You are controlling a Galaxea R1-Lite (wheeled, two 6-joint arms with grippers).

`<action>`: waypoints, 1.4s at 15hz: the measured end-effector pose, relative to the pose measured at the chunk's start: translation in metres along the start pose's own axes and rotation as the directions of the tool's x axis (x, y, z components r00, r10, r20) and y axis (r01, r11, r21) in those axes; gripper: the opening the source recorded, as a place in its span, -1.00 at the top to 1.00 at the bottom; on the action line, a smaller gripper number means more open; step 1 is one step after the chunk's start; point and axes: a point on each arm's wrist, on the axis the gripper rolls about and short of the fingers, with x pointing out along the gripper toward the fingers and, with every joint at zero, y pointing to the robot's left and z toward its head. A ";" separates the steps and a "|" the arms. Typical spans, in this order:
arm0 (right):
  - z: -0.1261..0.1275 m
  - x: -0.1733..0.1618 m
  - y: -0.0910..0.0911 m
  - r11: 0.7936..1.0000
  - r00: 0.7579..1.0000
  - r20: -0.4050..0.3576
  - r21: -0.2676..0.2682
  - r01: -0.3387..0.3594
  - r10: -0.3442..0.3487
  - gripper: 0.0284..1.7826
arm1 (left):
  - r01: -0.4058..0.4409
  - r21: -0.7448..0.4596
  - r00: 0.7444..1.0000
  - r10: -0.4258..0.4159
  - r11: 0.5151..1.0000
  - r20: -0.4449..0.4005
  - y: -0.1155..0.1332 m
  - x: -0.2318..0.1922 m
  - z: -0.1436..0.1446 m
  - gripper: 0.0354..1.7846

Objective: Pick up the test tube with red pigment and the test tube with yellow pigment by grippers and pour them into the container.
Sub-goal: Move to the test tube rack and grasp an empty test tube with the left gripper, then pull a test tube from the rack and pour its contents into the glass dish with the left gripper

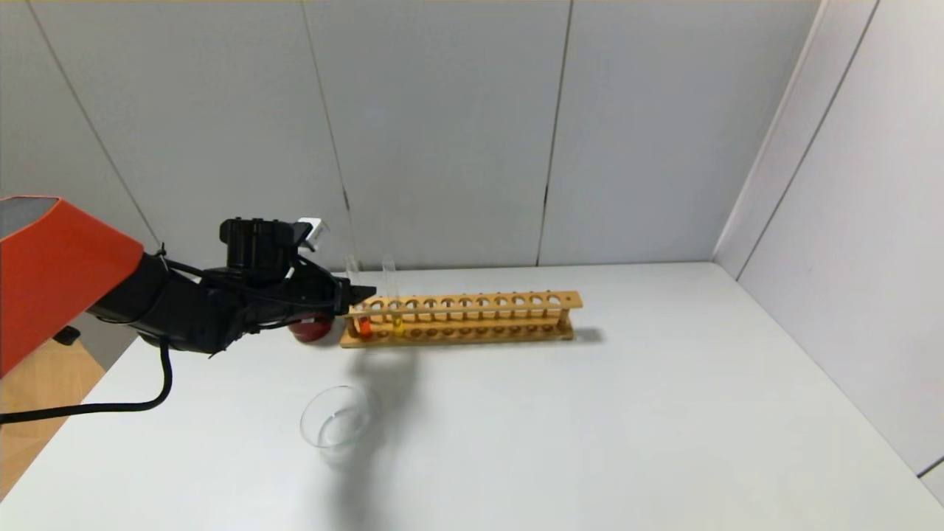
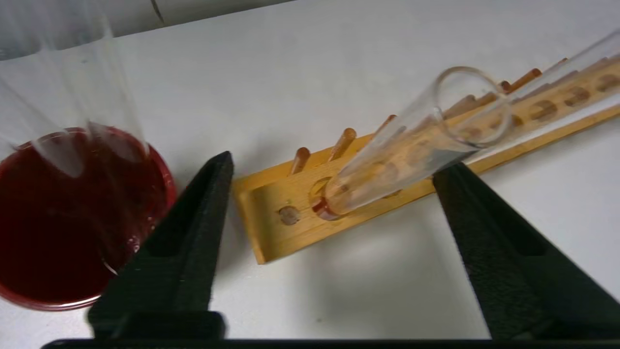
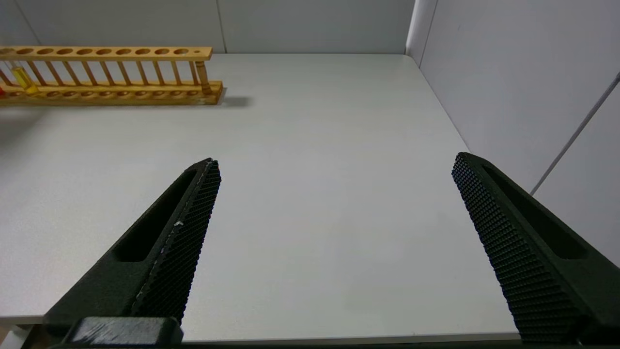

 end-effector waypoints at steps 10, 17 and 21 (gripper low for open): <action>0.000 0.000 0.000 1.000 1.000 0.000 0.000 0.000 0.000 -0.96 | 0.008 0.018 1.000 -0.008 1.000 -0.007 -0.003 0.003 -0.002 0.69; 0.000 0.000 0.000 1.000 1.000 0.000 0.000 0.000 0.000 -0.96 | -0.013 0.050 0.999 0.011 0.999 0.049 -0.011 -0.006 0.016 0.69; 0.000 0.000 0.000 1.000 1.000 0.000 0.000 0.000 0.000 -0.96 | -0.049 0.070 0.993 0.041 0.996 0.109 -0.014 -0.018 0.037 0.69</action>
